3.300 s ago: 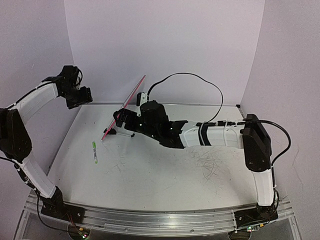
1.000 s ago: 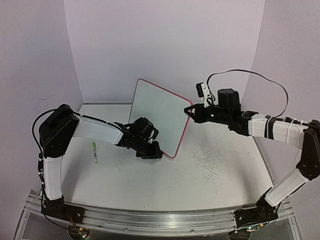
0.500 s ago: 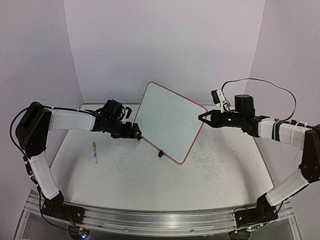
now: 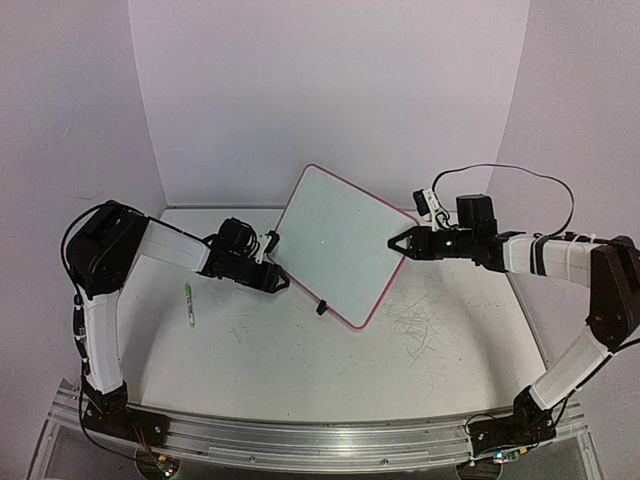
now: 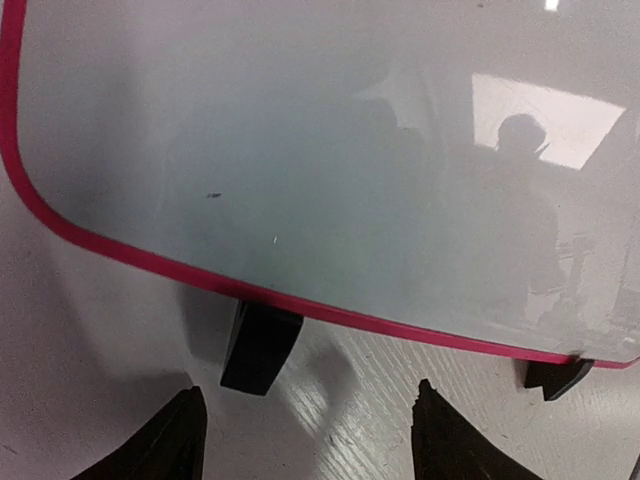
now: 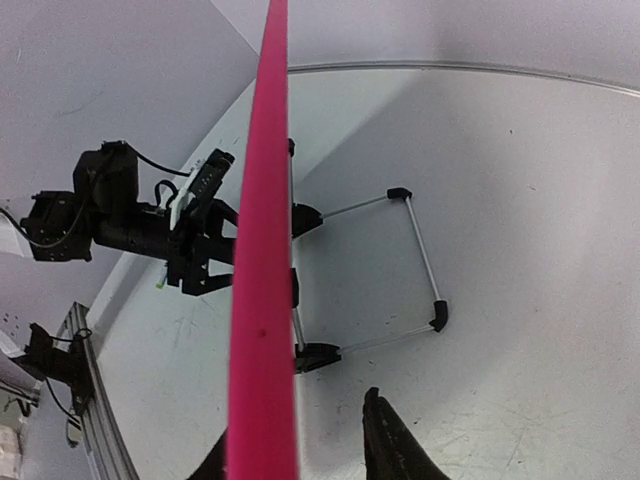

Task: Write a sentence on the whiteboard
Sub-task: Move the whiteboard to the center of the board.

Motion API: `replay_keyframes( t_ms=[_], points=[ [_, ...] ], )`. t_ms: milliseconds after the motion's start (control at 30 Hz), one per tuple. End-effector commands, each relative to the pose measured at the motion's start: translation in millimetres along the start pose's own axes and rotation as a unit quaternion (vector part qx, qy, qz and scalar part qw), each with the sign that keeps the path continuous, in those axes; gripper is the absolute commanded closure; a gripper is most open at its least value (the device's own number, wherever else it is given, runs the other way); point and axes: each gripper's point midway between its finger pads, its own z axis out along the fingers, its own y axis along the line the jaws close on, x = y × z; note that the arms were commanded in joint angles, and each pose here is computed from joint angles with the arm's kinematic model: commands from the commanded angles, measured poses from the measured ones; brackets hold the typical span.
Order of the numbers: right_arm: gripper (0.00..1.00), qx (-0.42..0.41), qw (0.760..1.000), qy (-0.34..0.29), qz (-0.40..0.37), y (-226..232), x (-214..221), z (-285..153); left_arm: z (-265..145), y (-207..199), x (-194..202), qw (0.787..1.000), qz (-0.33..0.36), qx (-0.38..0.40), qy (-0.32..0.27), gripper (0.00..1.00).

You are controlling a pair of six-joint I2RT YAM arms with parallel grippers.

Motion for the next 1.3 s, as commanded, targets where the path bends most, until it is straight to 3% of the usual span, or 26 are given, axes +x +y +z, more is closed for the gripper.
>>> replay_keyframes(
  t_ms=[0, 233, 433, 667, 733, 867, 1033, 1100, 1167, 1267],
  points=[
    [0.55, 0.014, 0.999, -0.027, 0.014, 4, -17, -7, 6, -4, -19, 0.999, 0.043, 0.01, -0.028, 0.37],
    [0.35, 0.064, 0.991, -0.112, 0.038, 3, -30, -42, 10, -16, -17, 0.997, 0.068, 0.014, -0.035, 0.58],
    [0.36, 0.034, 0.989, -0.132, 0.057, 11, -38, -41, 14, -39, -21, 0.994, 0.099, 0.012, -0.042, 0.75],
    [0.37, 0.1, 0.98, -0.158, 0.063, -9, -41, -54, 14, -64, -3, 0.995, 0.093, 0.003, -0.033, 0.85],
    [0.36, 0.105, 0.98, -0.158, 0.063, -10, -41, -56, 7, -62, 0, 0.997, 0.075, -0.001, -0.033, 0.8],
    [0.33, 0.074, 0.986, -0.138, 0.061, -1, -37, -49, -17, -38, -9, 0.997, 0.05, -0.033, -0.051, 0.55],
    [0.32, 0.07, 0.988, -0.128, 0.053, -1, -32, -45, -31, -4, -18, 0.994, 0.067, -0.07, -0.044, 0.32],
    [0.32, 0.06, 0.989, -0.123, 0.048, 3, -33, -43, -34, 5, -27, 0.994, 0.071, -0.069, -0.05, 0.18],
    [0.33, 0.047, 0.991, -0.116, 0.043, 6, -32, -40, -29, 9, -34, 0.995, 0.076, -0.049, -0.051, 0.14],
    [0.36, 0.043, 0.992, -0.113, 0.043, 7, -31, -39, -22, -2, -43, 0.989, 0.137, -0.011, -0.053, 0.13]
  ],
)
